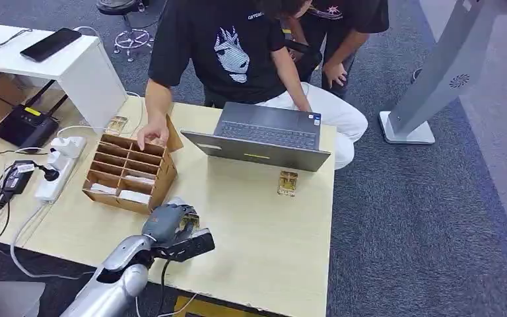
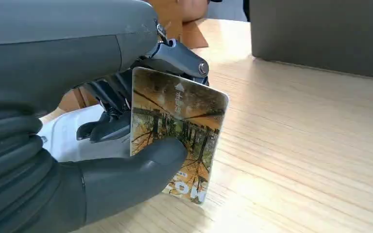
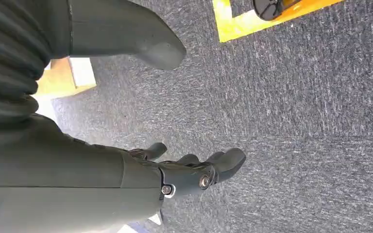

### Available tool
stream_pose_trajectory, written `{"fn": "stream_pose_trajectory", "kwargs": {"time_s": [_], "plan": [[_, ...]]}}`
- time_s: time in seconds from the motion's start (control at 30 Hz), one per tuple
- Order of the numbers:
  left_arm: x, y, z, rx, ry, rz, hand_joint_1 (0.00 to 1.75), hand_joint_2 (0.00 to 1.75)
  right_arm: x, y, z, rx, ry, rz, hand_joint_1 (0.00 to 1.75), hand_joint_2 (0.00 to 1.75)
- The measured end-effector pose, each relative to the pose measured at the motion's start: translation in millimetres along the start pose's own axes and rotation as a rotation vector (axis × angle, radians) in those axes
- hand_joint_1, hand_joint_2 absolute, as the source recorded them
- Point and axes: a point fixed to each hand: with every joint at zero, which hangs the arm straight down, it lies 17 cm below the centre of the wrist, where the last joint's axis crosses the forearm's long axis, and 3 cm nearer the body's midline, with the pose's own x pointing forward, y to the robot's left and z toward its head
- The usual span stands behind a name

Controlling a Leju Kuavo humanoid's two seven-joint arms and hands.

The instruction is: Pass the card to the sensor for recognition and then transmit it.

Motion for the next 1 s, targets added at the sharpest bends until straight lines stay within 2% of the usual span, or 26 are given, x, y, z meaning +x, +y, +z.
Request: {"fn": "stream_pose_trajectory", "kwargs": {"time_s": [0.2,0.3,0.5,0.57,0.83,1.0], "plan": [[3,17,-2,0.056,-0.011,0.02,1.75,1.75,0,0,0,-0.001,0.002,-0.004,0.0,1.75],[15,62,-9,0.158,-0.05,0.061,1.75,1.75,0,-1,0,-0.002,-0.003,-0.003,0.0,1.75],[46,180,-13,0.382,-0.144,0.09,1.75,1.75,2,-1,0,-0.004,-0.013,0.001,0.0,1.75],[53,201,-11,0.421,-0.164,0.087,1.75,1.75,2,-2,-1,-0.004,-0.012,-0.001,0.0,1.75],[66,231,-3,0.494,-0.2,0.087,1.75,1.75,1,-2,-1,-0.004,-0.011,-0.002,0.0,1.75],[82,270,5,0.575,-0.251,0.098,1.75,1.75,2,-2,-1,-0.005,-0.014,0.006,0.0,1.75]]}}
